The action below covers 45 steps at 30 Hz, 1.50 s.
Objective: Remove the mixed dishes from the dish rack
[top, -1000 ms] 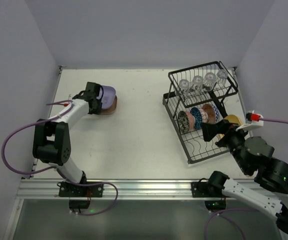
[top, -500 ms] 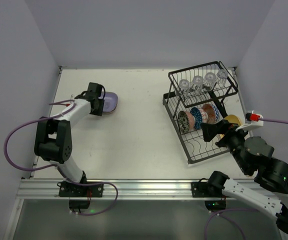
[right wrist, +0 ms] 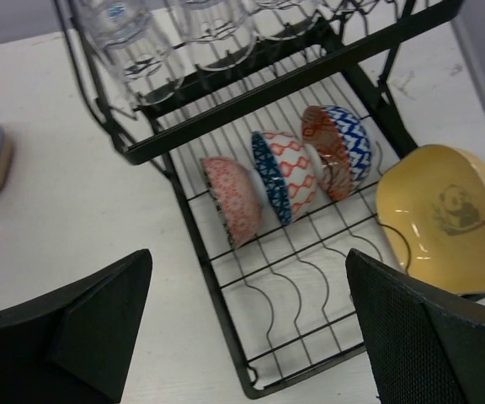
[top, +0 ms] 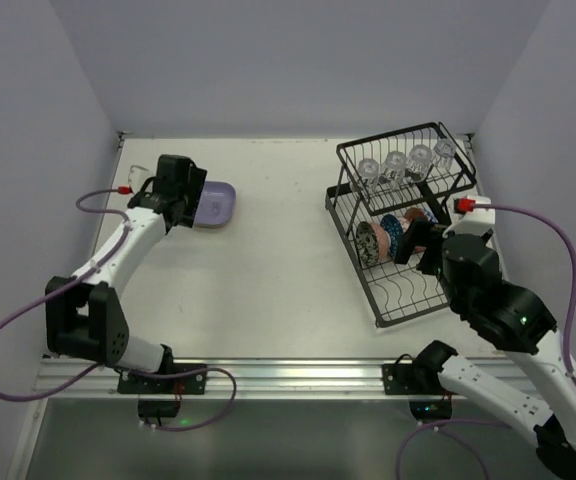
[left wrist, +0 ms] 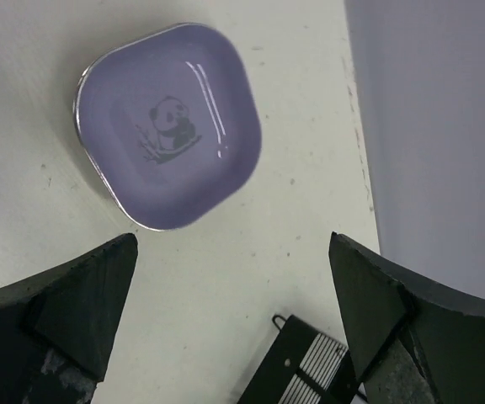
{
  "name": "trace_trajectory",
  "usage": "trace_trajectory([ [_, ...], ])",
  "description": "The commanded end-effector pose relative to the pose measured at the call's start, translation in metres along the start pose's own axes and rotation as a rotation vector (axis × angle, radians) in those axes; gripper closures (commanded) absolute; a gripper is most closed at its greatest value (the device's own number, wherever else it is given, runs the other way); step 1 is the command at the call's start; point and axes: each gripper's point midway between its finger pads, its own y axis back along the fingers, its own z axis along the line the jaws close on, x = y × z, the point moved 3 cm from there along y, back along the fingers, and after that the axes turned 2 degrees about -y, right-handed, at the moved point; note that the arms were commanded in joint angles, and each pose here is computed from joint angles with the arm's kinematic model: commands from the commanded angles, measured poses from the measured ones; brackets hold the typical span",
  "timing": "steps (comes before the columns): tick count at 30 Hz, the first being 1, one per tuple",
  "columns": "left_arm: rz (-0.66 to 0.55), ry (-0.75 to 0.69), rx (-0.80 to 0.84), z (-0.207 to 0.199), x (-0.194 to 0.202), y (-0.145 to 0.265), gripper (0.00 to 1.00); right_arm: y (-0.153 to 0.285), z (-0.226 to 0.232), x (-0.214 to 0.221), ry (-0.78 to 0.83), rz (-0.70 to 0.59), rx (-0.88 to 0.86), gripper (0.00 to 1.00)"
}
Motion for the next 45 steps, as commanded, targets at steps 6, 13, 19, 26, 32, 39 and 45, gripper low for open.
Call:
trace_trajectory([
  [6,0.058,-0.644,0.379,-0.021,-0.014,0.101,0.00,-0.030,-0.034,-0.011,0.244,0.084,0.178,0.01],
  [13,0.126,-1.082,0.325,0.066,-0.011,0.118,0.00,-0.043,-0.082,-0.015,0.486,0.164,0.451,0.01],
  [19,0.014,-1.029,0.381,0.085,-0.015,0.123,0.00,-0.063,-0.124,0.012,0.619,0.350,0.654,0.05],
  [26,0.062,-1.117,0.366,0.086,0.007,0.120,0.00,-0.091,-0.147,0.039,0.657,0.481,0.664,0.31],
  [32,0.064,-1.120,0.372,0.087,0.009,0.122,0.00,-0.100,-0.171,0.048,0.741,0.490,0.661,0.34],
  [39,0.081,-1.129,0.392,0.087,0.013,0.123,0.00,-0.117,-0.177,0.033,0.864,0.402,0.635,0.46],
  [45,0.076,-1.128,0.399,0.087,0.013,0.125,0.00,-0.128,-0.183,0.037,0.899,0.418,0.656,0.54],
])
